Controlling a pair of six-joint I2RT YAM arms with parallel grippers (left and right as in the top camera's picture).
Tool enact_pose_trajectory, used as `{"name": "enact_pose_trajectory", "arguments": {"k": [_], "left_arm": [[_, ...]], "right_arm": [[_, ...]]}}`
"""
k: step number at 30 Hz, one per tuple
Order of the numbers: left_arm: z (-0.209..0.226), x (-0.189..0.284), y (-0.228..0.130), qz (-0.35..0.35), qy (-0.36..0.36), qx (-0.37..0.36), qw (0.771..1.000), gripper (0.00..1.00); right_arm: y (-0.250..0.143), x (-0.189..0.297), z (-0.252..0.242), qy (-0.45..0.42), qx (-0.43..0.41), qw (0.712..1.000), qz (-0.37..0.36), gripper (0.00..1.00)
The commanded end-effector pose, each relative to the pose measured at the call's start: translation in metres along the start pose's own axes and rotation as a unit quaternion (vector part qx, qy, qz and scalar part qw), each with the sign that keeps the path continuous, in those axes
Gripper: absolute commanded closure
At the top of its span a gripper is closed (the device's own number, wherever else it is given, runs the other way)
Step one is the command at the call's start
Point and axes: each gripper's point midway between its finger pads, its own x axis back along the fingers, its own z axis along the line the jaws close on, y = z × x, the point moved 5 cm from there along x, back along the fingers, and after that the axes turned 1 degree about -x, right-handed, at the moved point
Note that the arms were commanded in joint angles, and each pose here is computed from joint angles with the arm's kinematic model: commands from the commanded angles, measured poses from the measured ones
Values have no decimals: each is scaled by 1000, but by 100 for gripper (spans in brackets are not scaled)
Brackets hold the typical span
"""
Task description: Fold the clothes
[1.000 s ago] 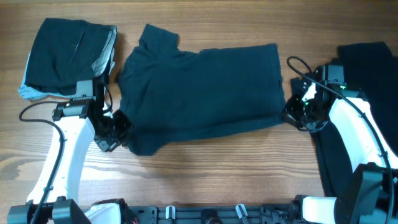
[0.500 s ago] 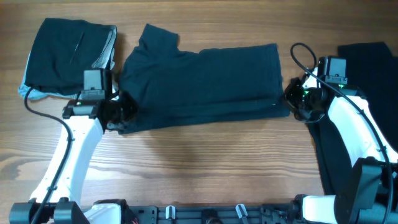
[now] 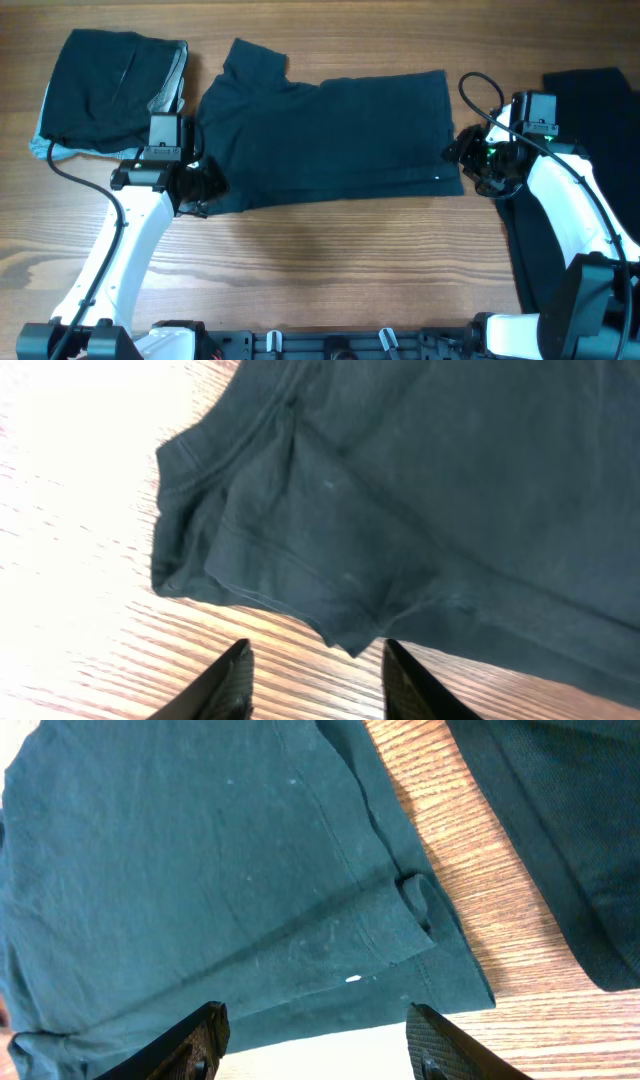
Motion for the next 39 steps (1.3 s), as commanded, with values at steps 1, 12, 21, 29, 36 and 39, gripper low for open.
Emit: {"name": "enact_pose_trajectory", "arguments": {"k": [1, 12, 21, 29, 36, 39], "left_arm": [[1, 1, 5, -18, 8, -15, 1000, 60], [48, -65, -3, 68, 124, 67, 988, 34], [60, -86, -4, 93, 142, 78, 982, 82], [106, -54, -10, 131, 170, 165, 963, 96], [82, -27, 2, 121, 34, 114, 986, 68], [76, -2, 15, 114, 29, 77, 990, 56]], "right_arm": [[4, -2, 1, -5, 20, 1000, -3, 38], [-22, -65, -36, -51, -56, 993, 89, 36], [-37, -69, -45, -73, -81, 986, 129, 81], [-68, -40, -57, -142, -117, 965, 188, 95], [-70, -6, -47, -137, -88, 972, 169, 62], [-39, 11, -28, -103, -48, 988, 104, 60]]}}
